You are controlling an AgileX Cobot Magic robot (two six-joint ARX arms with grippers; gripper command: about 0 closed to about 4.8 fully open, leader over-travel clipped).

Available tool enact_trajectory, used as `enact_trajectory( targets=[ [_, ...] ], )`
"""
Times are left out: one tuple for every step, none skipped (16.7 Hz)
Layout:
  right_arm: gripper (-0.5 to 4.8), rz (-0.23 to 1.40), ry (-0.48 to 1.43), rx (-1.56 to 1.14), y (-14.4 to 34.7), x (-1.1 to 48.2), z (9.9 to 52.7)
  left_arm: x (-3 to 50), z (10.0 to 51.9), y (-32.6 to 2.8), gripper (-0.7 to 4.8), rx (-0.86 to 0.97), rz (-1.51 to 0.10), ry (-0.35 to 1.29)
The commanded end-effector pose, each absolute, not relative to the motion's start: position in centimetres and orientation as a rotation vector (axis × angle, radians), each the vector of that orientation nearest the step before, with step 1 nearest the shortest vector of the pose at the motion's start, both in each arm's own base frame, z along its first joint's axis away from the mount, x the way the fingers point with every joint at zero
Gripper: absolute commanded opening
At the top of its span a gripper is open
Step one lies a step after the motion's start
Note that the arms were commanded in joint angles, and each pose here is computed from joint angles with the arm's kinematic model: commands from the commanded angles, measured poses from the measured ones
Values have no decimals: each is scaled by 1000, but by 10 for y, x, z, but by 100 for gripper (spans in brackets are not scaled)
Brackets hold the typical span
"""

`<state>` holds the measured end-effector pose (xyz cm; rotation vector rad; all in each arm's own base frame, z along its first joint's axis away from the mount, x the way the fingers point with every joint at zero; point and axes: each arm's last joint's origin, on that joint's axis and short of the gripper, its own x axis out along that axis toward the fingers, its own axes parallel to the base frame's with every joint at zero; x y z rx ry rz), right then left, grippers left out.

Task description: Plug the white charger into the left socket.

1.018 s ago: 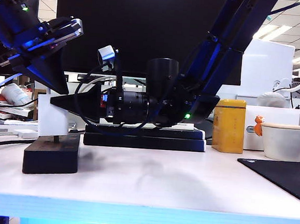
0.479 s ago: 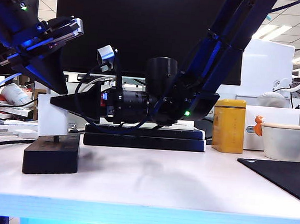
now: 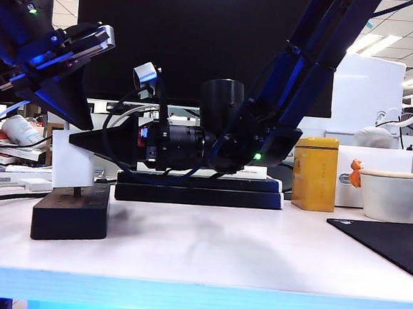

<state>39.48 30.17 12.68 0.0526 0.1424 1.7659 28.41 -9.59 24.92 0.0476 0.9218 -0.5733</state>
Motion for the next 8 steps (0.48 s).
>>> enact_trajectory(
  targets=[
    [199, 1747, 309, 112, 301, 391, 106, 274, 235, -94, -6, 54, -565, 1069],
    [247, 1746, 310, 112, 301, 391, 106, 274, 235, -94, -6, 59, -568, 1070],
    [248, 1747, 308, 112, 301, 391, 107, 274, 235, -94, -6, 68, -573, 1072],
    [248, 1746, 305, 111, 301, 392, 108, 274, 234, -94, -6, 68, -573, 1075],
    [248, 1745, 299, 110, 301, 392, 108, 274, 234, -94, -6, 68, -571, 1077],
    [248, 1743, 299, 110, 301, 392, 109, 274, 234, -94, -6, 68, -572, 1077],
    [248, 1745, 296, 110, 302, 392, 110, 274, 234, -94, -6, 70, -568, 1076],
    [248, 1748, 297, 112, 302, 392, 111, 274, 234, -94, -6, 70, -568, 1077]
  ],
)
